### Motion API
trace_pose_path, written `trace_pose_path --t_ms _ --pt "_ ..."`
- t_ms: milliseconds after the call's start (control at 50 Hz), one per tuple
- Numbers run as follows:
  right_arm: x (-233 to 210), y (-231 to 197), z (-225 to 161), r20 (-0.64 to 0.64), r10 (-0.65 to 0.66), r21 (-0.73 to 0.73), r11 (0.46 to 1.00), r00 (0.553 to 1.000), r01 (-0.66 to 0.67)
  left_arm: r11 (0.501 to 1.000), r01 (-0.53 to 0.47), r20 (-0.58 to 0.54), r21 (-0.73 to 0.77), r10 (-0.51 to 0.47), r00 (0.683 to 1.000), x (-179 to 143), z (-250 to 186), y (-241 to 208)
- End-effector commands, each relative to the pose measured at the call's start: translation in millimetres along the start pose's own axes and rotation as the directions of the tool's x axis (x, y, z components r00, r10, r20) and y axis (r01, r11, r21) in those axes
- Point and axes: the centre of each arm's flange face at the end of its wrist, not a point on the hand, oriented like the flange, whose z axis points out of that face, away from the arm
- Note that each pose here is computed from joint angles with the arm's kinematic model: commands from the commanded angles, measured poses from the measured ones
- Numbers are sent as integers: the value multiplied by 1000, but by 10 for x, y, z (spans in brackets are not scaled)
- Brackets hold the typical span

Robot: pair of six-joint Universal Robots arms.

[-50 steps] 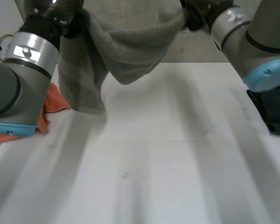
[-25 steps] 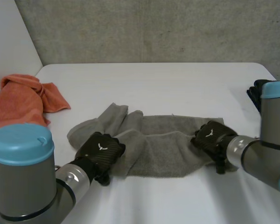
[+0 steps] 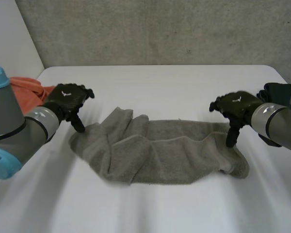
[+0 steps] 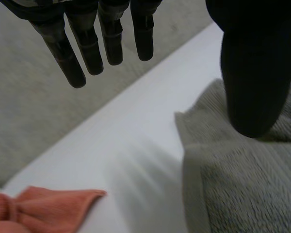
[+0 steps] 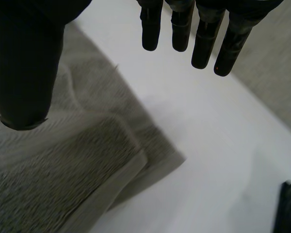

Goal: Fold the laundry.

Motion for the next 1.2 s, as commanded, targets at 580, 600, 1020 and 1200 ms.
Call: trace_pose_path --t_ms 580,600,1020,1200 --pt "-189 572 477 88 5 -173 985 996 10 972 -191 -125 -139 174 977 341 368 550" --pt "-187 576 482 88 -7 -174 984 996 22 971 -191 -122 -140 175 977 341 365 544" --pt "583 -455 633 -323 -93 204 965 942 165 899 -290 305 328 190 933 -295 758 -682" --pt "1185 -1778 102 -662 136 618 656 737 433 606 -396 565 690 -108 818 -803 562 -1817"
